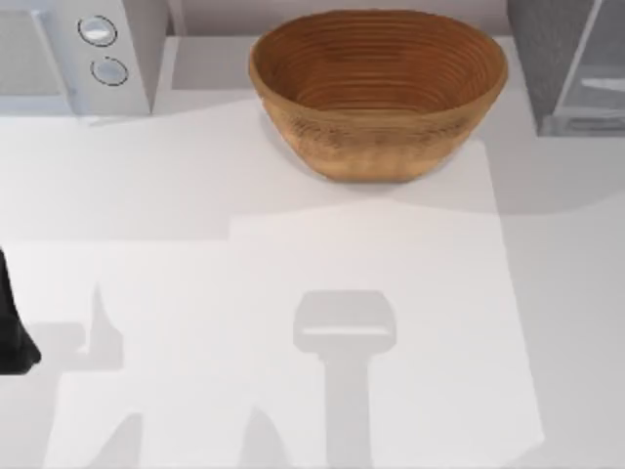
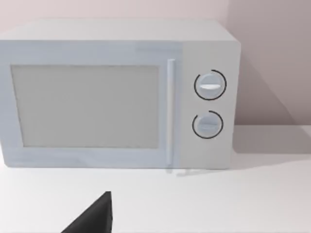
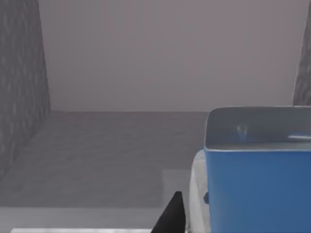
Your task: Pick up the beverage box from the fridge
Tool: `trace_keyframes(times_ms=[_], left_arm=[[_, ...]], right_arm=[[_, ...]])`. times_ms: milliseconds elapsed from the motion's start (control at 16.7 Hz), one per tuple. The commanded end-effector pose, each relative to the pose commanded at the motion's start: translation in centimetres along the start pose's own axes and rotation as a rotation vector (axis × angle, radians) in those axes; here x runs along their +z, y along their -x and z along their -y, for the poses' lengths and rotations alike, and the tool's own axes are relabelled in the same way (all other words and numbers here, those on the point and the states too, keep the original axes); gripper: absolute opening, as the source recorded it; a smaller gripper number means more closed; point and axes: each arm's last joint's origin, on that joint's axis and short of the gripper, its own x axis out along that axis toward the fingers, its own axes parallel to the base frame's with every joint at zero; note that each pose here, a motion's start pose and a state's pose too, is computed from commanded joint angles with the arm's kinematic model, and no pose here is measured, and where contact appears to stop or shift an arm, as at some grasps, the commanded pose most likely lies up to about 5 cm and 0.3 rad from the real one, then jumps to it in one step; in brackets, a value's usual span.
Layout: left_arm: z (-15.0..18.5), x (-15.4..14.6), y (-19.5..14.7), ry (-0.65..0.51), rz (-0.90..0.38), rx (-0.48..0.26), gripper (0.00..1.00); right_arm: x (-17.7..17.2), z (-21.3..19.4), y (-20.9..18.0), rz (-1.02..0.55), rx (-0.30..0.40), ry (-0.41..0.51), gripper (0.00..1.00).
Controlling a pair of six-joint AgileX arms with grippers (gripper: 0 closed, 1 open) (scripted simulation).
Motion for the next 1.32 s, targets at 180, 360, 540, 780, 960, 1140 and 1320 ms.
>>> trace_keyframes(times_ms=[180,360,540,780,960,1140,1320], left_arm=[[0.0,0.0,0.0,0.0,0.0,0.0,1.0],[0.0,0.0,0.0,0.0,0.0,0.0,1.0],[0.0,0.0,0.0,0.0,0.0,0.0,1.0],[0.0,0.0,0.0,0.0,0.0,0.0,1.0],[0.0,0.0,0.0,0.0,0.0,0.0,1.0],[0.0,0.0,0.0,0.0,0.0,0.0,1.0],[0.0,0.0,0.0,0.0,0.0,0.0,1.0]], right_arm=[[2.8,-1.3,1.3,0.013,-0.001,0.012,0.0],[6.2,-3.2,4.3,0.02,-0.004,0.017,0.0],[9.0,-5.5,9.1,0.027,-0.006,0.016,0.0],[9.4,-8.1,16.2,0.038,-0.006,0.006,0.0],[7.5,-9.2,20.1,0.035,-0.002,-0.004,0.0],[5.2,-9.8,22.1,0.021,0.003,-0.009,0.0],[3.5,-10.1,22.9,0.006,0.007,-0.01,0.0]])
